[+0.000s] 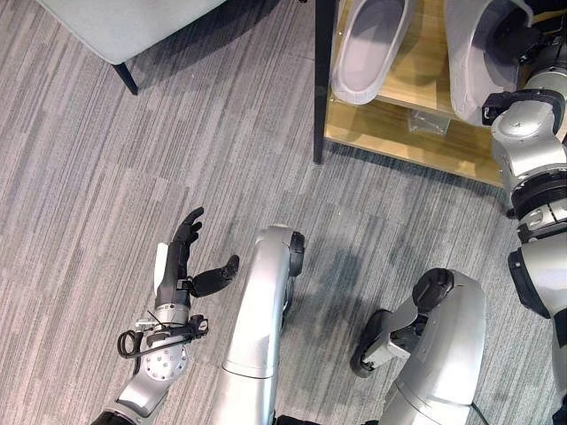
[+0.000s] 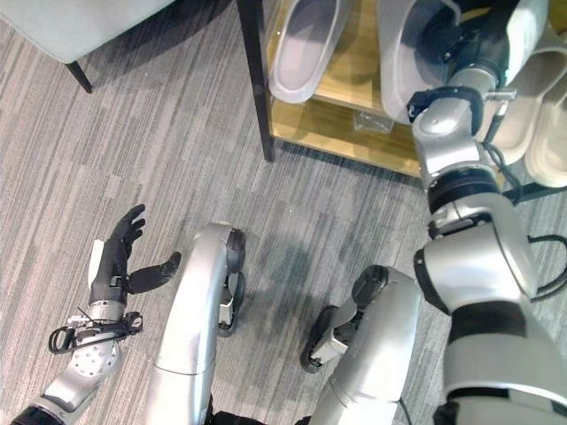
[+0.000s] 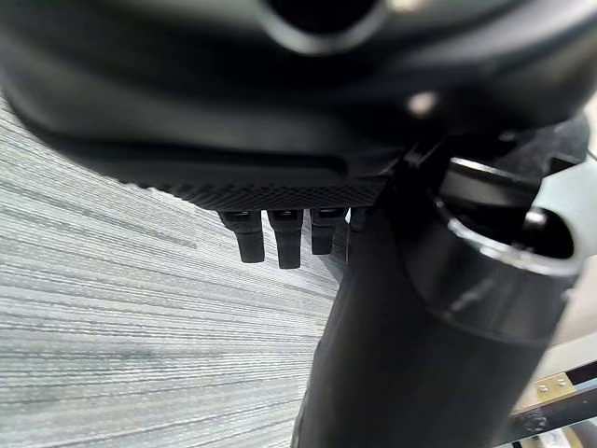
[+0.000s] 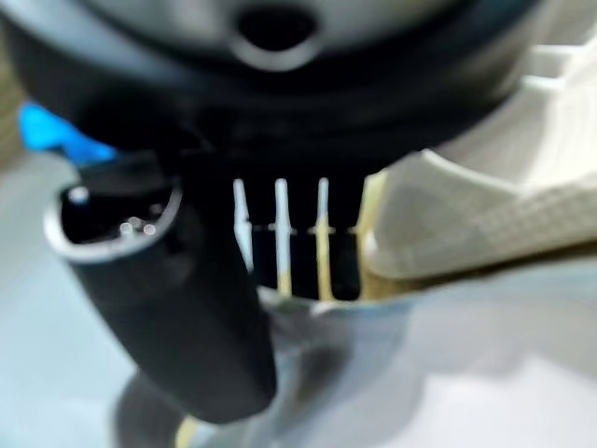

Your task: Arrange the slippers neatly on the shoe rack.

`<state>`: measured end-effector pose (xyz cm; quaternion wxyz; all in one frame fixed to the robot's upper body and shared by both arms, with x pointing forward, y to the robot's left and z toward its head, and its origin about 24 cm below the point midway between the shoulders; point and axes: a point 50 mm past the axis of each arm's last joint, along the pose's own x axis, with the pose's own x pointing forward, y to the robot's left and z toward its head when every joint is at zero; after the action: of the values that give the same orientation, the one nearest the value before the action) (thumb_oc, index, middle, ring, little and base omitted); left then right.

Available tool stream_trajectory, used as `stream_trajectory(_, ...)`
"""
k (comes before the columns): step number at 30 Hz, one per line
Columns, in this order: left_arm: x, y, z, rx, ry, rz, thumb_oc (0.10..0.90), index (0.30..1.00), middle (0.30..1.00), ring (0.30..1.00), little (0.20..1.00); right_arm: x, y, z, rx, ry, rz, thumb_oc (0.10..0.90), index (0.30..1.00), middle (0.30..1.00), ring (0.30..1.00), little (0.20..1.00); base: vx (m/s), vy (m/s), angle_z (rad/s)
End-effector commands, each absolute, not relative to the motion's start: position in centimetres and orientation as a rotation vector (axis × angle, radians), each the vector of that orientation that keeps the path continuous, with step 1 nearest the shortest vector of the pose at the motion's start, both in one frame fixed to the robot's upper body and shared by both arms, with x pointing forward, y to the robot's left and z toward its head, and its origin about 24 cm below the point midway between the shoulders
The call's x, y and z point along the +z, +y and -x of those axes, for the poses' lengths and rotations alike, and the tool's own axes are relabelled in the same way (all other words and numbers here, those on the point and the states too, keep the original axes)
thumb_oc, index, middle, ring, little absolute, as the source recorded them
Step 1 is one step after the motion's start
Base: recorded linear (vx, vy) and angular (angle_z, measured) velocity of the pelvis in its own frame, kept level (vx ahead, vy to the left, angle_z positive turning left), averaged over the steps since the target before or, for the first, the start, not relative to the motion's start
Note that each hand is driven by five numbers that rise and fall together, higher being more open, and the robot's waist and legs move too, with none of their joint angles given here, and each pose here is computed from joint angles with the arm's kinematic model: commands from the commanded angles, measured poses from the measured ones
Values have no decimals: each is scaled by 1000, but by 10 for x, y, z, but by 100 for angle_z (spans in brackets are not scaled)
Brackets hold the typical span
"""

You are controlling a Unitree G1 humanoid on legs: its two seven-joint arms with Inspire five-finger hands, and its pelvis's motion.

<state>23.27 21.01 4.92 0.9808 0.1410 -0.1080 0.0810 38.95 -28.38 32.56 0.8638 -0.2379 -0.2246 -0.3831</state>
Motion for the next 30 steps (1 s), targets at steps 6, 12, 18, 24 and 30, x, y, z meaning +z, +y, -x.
stream_trajectory(6,98,190,-233,-79,-433,-249,800,900,900,900,900,401,-268,-373,-776,-674,469,800,900,900,900,900,0,2,1)
stream_trajectory(12,83,200,-228,-58,-348,-264,800,900,900,900,900,390,-270,-378,-775,-628,454,800,900,900,900,900,-11,5,0)
stream_trajectory(18,73,201,-229,-55,-288,-245,800,900,900,900,900,376,-261,-383,-713,-657,352,800,900,900,900,900,-35,2,-1)
stream_trajectory(24,63,196,-229,-181,-222,-304,800,900,900,900,900,365,-251,-385,-642,-700,265,800,900,900,900,900,-21,4,-1)
stream_trajectory(30,63,189,-257,-69,-236,-261,800,900,900,900,900,371,-233,-375,-494,-834,64,800,900,900,900,900,-36,-13,-2)
